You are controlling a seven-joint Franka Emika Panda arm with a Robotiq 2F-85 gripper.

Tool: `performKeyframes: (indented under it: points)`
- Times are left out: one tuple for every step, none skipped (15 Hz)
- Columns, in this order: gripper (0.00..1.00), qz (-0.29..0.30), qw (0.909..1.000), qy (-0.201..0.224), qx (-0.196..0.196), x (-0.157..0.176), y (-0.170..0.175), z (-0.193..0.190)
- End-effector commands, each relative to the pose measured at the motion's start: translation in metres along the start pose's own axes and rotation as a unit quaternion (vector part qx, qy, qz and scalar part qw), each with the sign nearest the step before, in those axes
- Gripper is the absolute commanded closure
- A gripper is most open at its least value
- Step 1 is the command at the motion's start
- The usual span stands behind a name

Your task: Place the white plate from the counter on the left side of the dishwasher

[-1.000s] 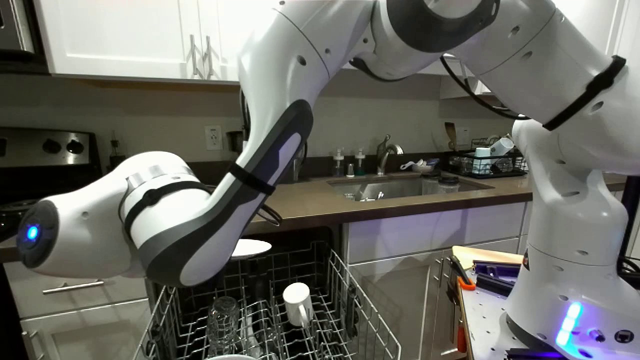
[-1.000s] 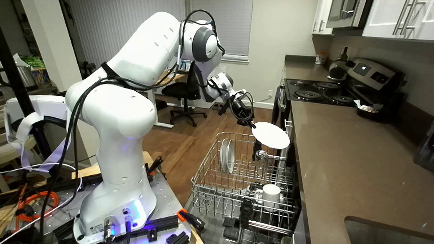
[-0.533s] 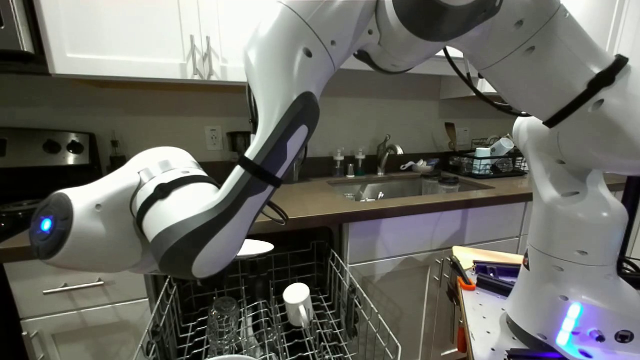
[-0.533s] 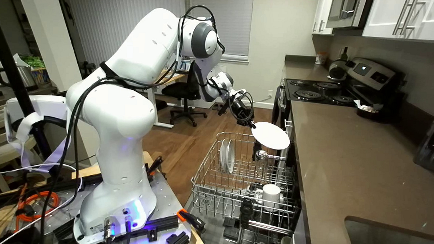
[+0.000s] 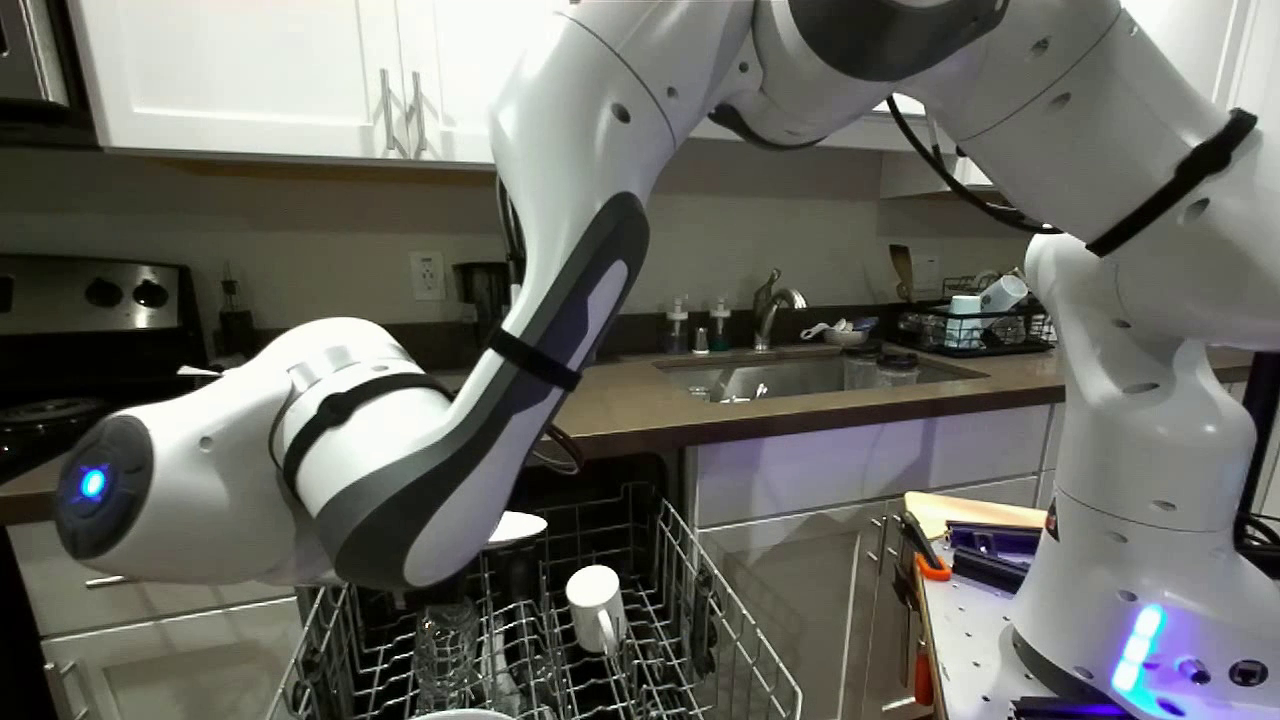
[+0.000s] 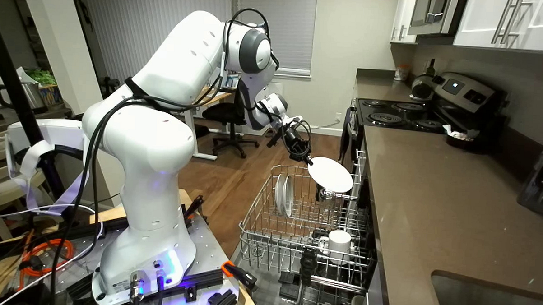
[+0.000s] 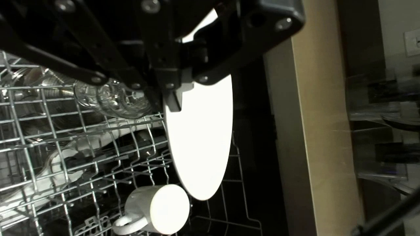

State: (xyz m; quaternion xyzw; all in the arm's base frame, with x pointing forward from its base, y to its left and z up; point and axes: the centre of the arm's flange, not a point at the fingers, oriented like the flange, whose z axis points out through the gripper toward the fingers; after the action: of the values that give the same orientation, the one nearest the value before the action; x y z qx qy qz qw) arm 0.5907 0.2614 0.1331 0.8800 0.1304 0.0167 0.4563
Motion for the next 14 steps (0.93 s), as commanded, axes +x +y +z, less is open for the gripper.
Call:
performKeyframes:
  points:
    - [0.95, 0.0, 0.9992, 0.005, 0.04, -0.036, 0.004, -0.015]
    - [0.95, -0.003, 0.9988, 0.002, 0.049, -0.042, 0.002, -0.019]
    - [0.95, -0.006, 0.9983, 0.0, 0.059, -0.048, 0.002, -0.024]
    - [0.95, -0.01, 0.9976, 0.003, 0.068, -0.054, 0.002, -0.029]
    - [0.95, -0.014, 0.9969, 0.005, 0.077, -0.058, 0.003, -0.035]
    - [0.95, -0.016, 0.9965, 0.009, 0.082, -0.063, 0.004, -0.041]
    - [0.95, -0.018, 0.9958, 0.016, 0.088, -0.067, 0.006, -0.047]
    - [0.95, -0.022, 0.9948, 0.024, 0.097, -0.069, 0.009, -0.054]
    - [0.95, -0.024, 0.9939, 0.03, 0.104, -0.072, 0.011, -0.059]
    - [0.95, -0.024, 0.9925, 0.04, 0.113, -0.074, 0.015, -0.064]
    - [0.95, -0.024, 0.9913, 0.048, 0.12, -0.077, 0.018, -0.068]
    - [0.95, -0.023, 0.99, 0.054, 0.128, -0.079, 0.021, -0.071]
    - [0.94, -0.021, 0.9927, 0.045, 0.11, -0.06, -0.002, -0.062]
    - [0.94, -0.02, 0.9918, 0.051, 0.115, -0.062, 0.001, -0.066]
